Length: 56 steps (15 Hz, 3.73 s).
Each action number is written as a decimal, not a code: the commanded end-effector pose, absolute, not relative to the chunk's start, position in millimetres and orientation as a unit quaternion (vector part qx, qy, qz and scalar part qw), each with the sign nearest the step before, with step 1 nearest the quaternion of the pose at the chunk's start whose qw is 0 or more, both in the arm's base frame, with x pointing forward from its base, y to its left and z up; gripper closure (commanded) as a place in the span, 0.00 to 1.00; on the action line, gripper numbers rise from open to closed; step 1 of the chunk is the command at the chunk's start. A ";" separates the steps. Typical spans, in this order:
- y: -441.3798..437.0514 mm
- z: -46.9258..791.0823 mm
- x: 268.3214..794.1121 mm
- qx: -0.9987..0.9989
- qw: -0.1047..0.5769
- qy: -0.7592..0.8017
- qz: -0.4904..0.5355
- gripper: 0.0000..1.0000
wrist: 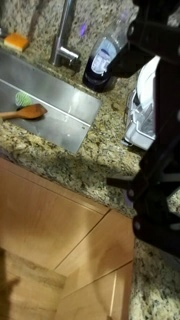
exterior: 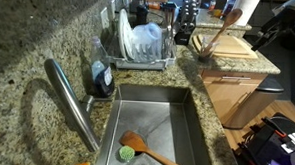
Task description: Move the dish soap to the right side of the counter
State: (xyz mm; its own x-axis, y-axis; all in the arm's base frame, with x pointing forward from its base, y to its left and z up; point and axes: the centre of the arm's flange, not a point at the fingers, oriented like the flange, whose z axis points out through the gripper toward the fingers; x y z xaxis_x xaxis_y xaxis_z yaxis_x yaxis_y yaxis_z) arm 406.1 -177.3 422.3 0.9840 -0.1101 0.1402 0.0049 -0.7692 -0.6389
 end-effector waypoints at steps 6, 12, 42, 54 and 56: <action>-159.9 320.3 415.3 -0.891 0.442 0.105 0.001 0.00; -69.3 327.7 406.2 -0.869 0.460 0.114 0.144 0.00; 103.4 259.9 467.2 -0.519 0.554 0.546 0.353 0.00; 238.7 315.7 548.2 -0.340 0.606 0.530 0.486 0.00; 241.5 305.6 552.1 -0.311 0.622 0.534 0.480 0.00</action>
State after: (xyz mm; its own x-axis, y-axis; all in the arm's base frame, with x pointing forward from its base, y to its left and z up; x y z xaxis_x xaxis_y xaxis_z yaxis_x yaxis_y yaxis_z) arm 551.4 236.0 311.1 -0.0411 0.2303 -0.9723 -0.9466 0.3024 0.1116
